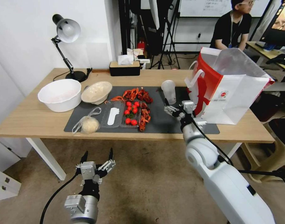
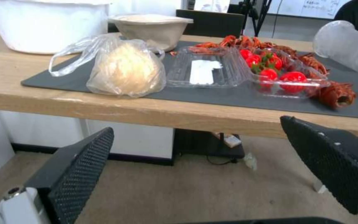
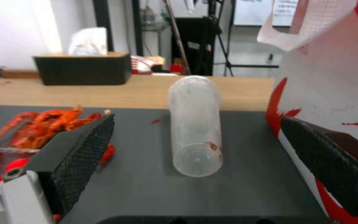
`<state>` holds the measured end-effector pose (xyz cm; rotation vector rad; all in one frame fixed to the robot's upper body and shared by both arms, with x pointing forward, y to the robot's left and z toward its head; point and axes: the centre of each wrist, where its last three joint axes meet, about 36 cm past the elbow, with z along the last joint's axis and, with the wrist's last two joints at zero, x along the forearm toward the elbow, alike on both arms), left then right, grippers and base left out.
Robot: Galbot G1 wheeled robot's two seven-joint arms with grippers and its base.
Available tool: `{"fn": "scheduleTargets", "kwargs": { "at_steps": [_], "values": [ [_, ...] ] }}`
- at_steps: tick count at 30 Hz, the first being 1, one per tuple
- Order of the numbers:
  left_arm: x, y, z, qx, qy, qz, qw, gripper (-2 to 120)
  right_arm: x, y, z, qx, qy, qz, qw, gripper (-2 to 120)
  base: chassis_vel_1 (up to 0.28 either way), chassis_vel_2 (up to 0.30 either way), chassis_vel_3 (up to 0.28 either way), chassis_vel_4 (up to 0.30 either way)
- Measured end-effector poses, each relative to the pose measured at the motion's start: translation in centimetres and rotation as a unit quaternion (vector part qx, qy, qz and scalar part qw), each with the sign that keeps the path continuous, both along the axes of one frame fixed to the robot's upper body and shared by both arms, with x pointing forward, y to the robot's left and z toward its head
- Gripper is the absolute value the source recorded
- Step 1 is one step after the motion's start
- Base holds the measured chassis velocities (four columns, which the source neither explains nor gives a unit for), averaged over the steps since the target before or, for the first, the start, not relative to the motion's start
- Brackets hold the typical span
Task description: Pick up the trash from the table and place it into the takeout bag.
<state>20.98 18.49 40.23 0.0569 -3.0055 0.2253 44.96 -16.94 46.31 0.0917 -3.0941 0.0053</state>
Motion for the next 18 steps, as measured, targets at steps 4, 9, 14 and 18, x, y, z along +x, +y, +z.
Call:
{"fn": "scheduleTargets", "kwargs": {
  "at_steps": [4, 9, 14, 18],
  "values": [
    [0.0, 0.0, 0.0, 0.001, 0.001, 0.000, 1.0000, 100, 0.8, 0.8, 0.3, -0.008, 0.015, -0.018, 1.000, 100, 0.000, 0.000, 0.000, 0.000],
    [0.1, 0.1, 0.0, 0.002, 0.001, 0.000, 1.0000, 100, 1.6, 1.5, 0.6, -0.016, 0.029, -0.038, 0.999, 100, 0.000, 0.000, 0.000, 0.000],
    [0.1, 0.2, 0.0, 0.002, 0.001, 0.002, 1.0000, 100, 3.1, 2.0, 1.0, -0.029, 0.040, -0.061, 0.997, 100, 0.000, 0.000, 0.000, 0.000],
    [0.1, 0.2, 0.0, 0.001, 0.002, 0.003, 1.0000, 100, 5.0, 2.3, 1.8, -0.050, 0.059, -0.085, 0.993, 100, 0.000, 0.000, 0.000, 0.000]
  ]
}}
